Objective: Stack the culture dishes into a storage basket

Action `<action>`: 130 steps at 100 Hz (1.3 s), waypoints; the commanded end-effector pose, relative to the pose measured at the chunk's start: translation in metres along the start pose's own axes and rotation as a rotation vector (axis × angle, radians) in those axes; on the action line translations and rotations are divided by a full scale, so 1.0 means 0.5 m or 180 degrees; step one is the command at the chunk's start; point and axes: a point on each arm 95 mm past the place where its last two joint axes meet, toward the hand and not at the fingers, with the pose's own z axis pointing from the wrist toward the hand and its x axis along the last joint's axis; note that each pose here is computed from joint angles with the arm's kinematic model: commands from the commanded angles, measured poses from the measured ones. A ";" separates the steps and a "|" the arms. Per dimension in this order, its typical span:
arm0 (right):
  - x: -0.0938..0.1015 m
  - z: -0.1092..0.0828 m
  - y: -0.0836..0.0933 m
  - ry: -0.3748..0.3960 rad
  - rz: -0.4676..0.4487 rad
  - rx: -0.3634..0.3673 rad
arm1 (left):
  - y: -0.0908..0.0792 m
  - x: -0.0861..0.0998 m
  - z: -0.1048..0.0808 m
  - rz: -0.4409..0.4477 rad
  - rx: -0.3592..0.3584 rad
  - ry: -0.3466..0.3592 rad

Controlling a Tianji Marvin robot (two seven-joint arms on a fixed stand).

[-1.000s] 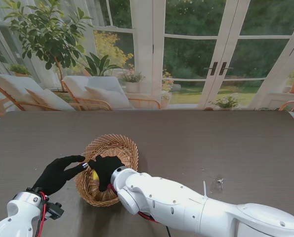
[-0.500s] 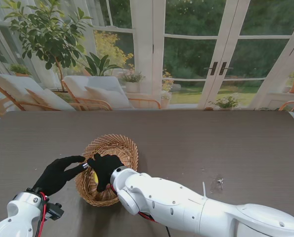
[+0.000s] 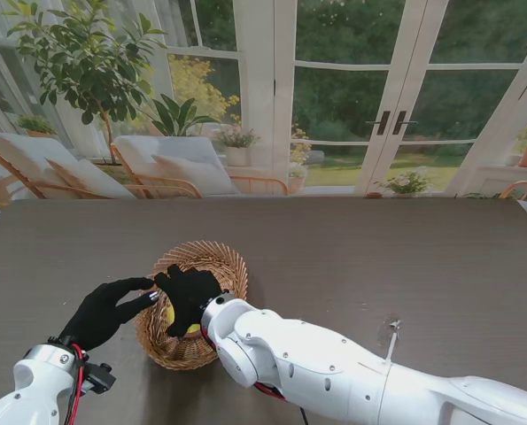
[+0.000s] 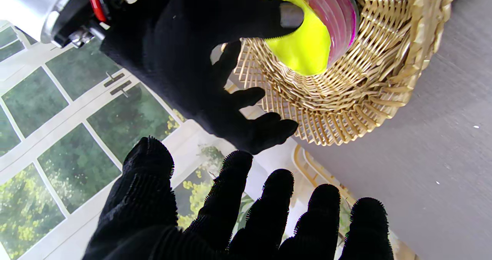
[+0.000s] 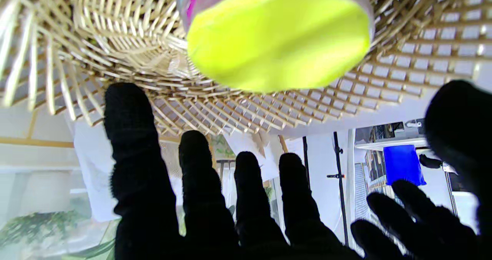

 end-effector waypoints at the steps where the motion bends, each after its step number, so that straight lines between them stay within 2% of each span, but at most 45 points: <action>1: -0.006 -0.005 0.008 -0.0039 0.0001 0.0004 | 0.005 0.005 -0.002 -0.0012 -0.0034 0.0037; 16: -0.029 -0.028 0.041 -0.0155 0.0084 -0.0090 | 0.006 0.008 -0.001 -0.0024 0.0018 0.0104; 37: -0.093 -0.080 0.082 -0.0397 0.0337 -0.0277 | 0.015 0.016 0.007 -0.0048 0.0064 0.0238; 75: -0.220 -0.188 0.115 -0.0760 0.0690 -0.0658 | 0.040 0.018 0.030 -0.0131 0.0158 0.0423; 95: -0.277 -0.234 0.100 -0.0857 0.0994 -0.0781 | 0.054 0.020 0.036 -0.0174 0.0203 0.0479; 111: -0.319 -0.264 0.068 -0.1038 0.1229 -0.1017 | 0.064 0.025 0.044 -0.0178 0.0247 0.0555; 130: -0.372 -0.288 0.030 -0.1207 0.1508 -0.1159 | 0.073 0.028 0.052 -0.0211 0.0318 0.0629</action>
